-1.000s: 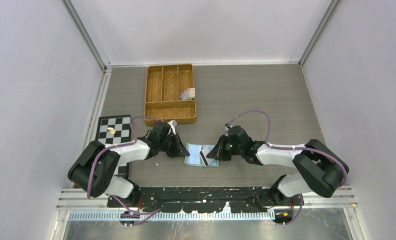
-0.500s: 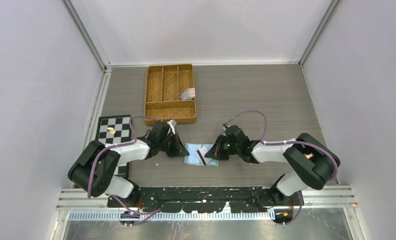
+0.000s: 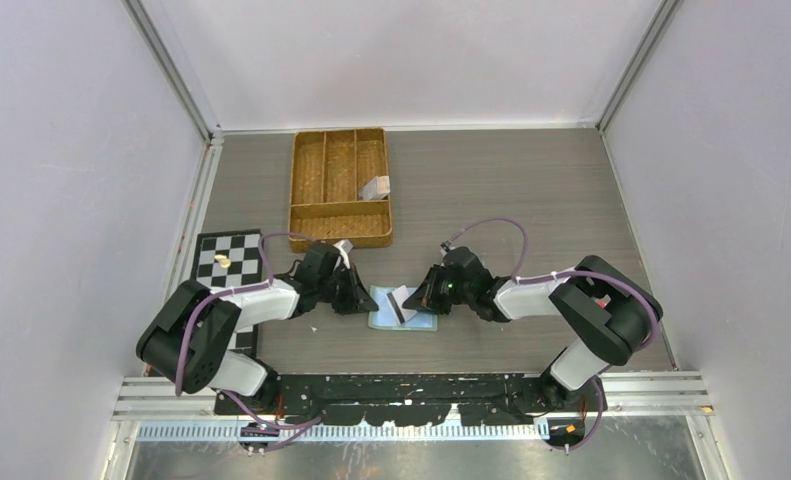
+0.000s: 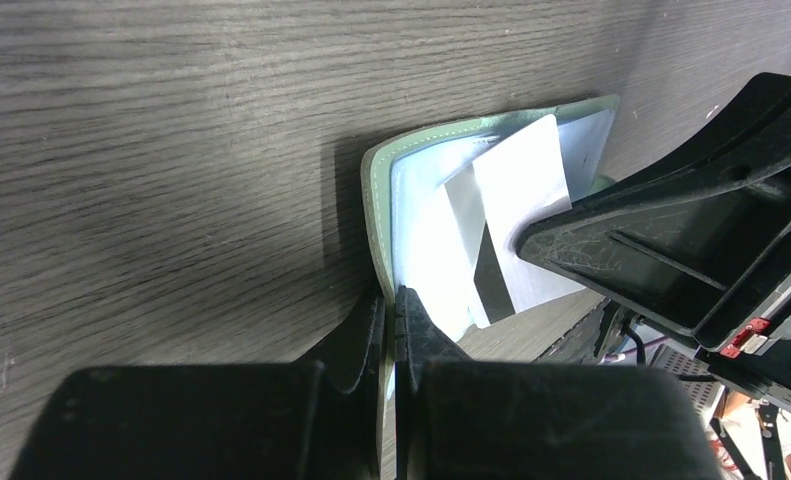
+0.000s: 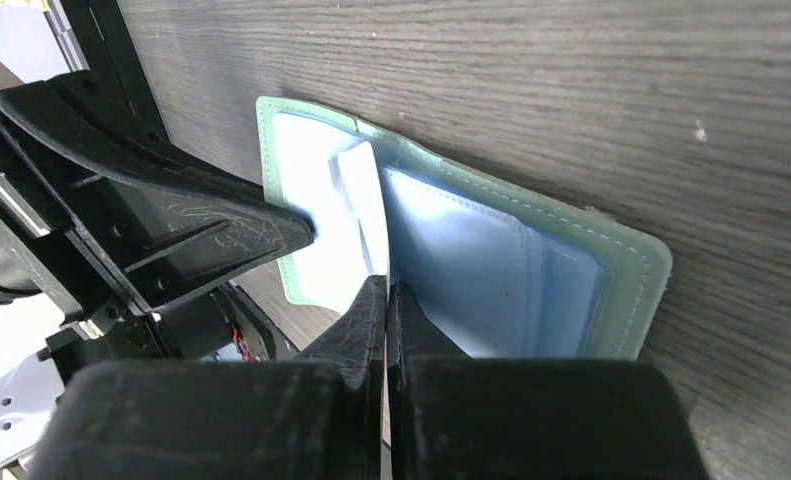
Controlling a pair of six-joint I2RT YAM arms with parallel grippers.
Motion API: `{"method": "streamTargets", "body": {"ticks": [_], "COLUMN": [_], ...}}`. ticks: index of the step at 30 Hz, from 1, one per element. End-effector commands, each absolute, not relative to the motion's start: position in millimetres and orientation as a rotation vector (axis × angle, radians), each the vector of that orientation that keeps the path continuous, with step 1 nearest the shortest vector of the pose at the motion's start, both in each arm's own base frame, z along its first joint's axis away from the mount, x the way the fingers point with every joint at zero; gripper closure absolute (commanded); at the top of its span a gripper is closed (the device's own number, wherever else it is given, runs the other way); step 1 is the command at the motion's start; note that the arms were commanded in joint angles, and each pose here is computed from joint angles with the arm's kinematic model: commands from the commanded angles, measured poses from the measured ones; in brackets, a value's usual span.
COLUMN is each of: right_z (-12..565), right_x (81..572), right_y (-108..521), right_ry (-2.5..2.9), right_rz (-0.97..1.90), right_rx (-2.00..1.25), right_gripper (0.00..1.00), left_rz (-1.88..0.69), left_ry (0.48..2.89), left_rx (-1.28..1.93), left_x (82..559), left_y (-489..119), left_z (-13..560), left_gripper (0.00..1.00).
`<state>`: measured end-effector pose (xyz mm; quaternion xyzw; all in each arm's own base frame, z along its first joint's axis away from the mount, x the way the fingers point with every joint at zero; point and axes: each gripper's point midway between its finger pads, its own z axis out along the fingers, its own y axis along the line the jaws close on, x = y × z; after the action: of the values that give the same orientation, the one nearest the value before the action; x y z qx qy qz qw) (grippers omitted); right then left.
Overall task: Put the credit cards into the card holder
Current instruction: Insert the credit card into the card holder.
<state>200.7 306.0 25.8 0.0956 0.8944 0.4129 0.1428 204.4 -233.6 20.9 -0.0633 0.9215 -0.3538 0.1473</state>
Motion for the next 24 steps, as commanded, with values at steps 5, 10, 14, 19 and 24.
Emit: {"method": "streamTargets", "body": {"ticks": [5, 10, 14, 19, 24], "right_z": [4.7, 7.4, 9.3, 13.0, 13.0], "right_x": [208.5, 208.1, 207.2, 205.7, 204.8], "right_y": [296.8, 289.7, 281.5, 273.4, 270.1], "right_ry": [2.607, 2.611, 2.623, 2.626, 2.635], "right_rz": [1.055, 1.001, 0.937, 0.88, 0.851], "right_rx": [0.332, 0.32, 0.29, 0.25, 0.229], "right_gripper": [0.87, 0.72, 0.56, 0.5, 0.5], "left_rz": [-1.038, -1.023, -1.017, -1.022, -1.014], "left_ry": [2.651, 2.65, 2.659, 2.664, 2.665], "left_rx": [-0.196, -0.2, -0.198, -0.193, -0.185], "left_x": [200.1, 200.1, 199.0, 198.3, 198.4], "left_y": [-236.1, -234.0, -233.3, -233.9, -233.2], "left_z": [18.2, 19.0, 17.6, 17.9, 18.9], "left_gripper": [0.99, 0.97, 0.94, 0.92, 0.92]}}
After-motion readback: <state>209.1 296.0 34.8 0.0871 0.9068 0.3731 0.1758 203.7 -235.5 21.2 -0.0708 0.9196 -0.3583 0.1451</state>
